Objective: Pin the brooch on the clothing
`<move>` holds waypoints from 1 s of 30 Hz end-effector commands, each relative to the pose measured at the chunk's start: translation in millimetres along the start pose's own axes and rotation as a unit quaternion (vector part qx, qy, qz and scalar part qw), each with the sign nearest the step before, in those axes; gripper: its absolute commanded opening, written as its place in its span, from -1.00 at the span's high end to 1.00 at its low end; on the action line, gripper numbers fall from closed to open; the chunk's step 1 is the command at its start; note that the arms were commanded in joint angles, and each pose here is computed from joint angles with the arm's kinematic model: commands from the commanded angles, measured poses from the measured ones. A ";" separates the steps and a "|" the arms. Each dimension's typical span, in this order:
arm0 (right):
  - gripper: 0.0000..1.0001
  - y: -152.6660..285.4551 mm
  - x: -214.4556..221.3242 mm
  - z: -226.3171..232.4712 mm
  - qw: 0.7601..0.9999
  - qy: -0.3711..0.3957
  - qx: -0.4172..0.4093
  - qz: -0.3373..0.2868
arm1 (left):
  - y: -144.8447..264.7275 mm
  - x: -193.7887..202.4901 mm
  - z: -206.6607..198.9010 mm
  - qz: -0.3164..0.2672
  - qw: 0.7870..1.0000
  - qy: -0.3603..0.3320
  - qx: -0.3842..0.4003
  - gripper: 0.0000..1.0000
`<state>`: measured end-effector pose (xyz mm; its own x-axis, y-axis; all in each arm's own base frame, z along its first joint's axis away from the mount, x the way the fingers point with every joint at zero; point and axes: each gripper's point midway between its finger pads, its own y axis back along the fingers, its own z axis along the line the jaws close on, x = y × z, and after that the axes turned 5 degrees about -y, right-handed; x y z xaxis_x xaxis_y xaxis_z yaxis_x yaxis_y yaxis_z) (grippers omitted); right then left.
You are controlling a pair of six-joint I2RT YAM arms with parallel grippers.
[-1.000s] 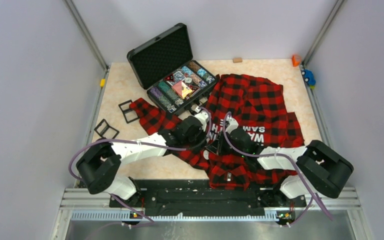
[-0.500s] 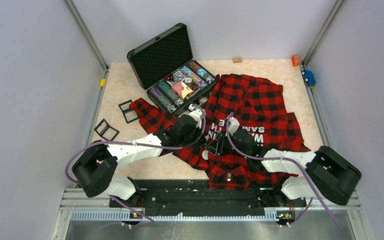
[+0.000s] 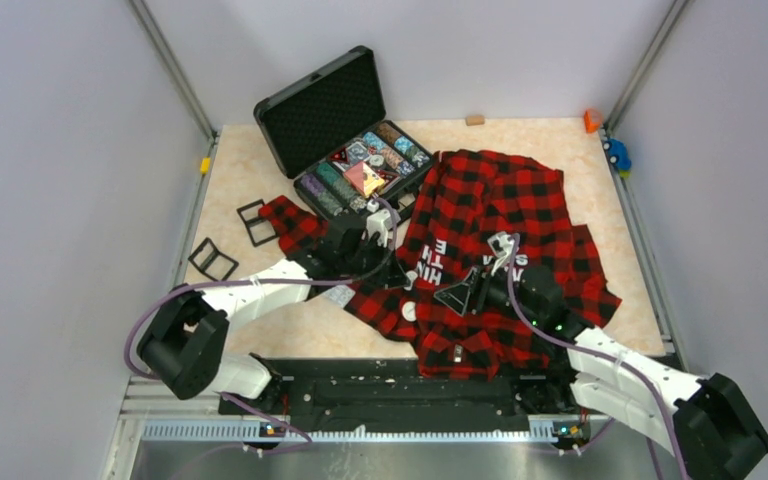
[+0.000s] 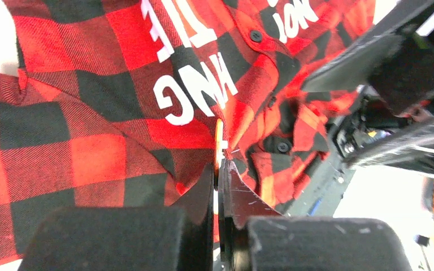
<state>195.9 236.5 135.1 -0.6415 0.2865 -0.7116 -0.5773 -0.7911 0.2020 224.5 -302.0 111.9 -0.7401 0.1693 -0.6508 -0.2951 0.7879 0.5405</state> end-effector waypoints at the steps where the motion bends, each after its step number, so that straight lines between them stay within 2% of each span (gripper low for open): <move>1: -0.29 4.6 0.2 23.6 0.996 0.043 -0.082 -0.001 | 16.4 -5.2 -33.2 0.007 0.994 -0.034 0.100 1.00; 5: -0.28 1.7 1.5 30.1 0.992 0.049 -0.113 -0.006 | 18.5 -1.0 -40.5 0.010 0.989 -0.040 0.139 1.00; 14: -0.02 -17.3 10.5 28.2 0.989 0.043 -0.138 0.016 | 20.7 4.7 -48.9 0.012 0.982 -0.056 0.180 1.00; 30: 0.02 -34.8 8.5 33.2 0.986 0.023 -0.167 0.020 | 20.0 11.3 -54.3 0.024 0.974 -0.068 0.213 1.00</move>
<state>182.8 274.5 110.5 -0.6982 0.1783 -0.6933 -0.3578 -0.9257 0.1223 182.7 -313.1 136.3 -0.6941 0.2596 -0.6714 -0.0131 0.9280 0.3723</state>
